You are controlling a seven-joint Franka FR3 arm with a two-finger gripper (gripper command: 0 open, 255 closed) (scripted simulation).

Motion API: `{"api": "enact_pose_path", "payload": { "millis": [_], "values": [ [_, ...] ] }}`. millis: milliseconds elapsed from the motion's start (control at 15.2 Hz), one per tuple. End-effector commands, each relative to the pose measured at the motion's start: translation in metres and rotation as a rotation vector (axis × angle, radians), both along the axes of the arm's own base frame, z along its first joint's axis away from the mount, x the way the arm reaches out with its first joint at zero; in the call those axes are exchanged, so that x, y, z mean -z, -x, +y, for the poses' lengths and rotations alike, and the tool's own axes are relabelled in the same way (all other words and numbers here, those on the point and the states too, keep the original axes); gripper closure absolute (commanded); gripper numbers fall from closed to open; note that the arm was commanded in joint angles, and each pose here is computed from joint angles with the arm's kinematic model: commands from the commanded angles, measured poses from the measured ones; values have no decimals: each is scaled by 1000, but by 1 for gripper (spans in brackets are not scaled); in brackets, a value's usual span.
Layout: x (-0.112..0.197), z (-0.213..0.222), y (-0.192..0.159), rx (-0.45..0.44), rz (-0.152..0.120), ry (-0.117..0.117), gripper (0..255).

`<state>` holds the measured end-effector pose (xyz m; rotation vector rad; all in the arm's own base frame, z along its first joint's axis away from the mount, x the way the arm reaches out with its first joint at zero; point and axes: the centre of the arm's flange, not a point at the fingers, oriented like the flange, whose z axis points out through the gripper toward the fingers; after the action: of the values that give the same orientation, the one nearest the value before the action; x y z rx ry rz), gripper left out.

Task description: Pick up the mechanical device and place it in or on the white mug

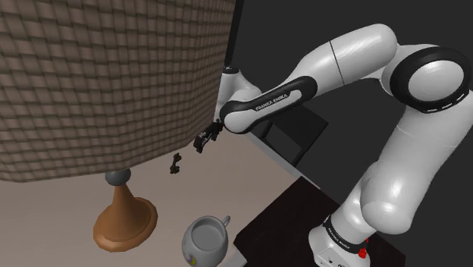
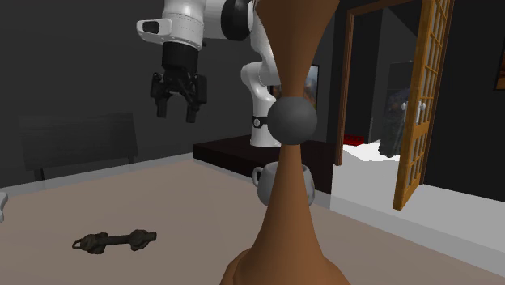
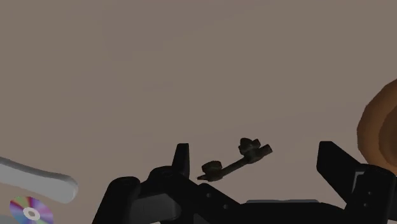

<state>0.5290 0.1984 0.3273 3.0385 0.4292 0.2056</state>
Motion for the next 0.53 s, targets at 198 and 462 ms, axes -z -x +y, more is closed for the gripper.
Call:
{"api": "enact_pose_path", "payload": {
  "millis": [198, 462],
  "values": [
    [42, 39, -32, -70, -18, 6, 0],
    [73, 72, -56, -126, -33, 10, 0]
  ]
}}
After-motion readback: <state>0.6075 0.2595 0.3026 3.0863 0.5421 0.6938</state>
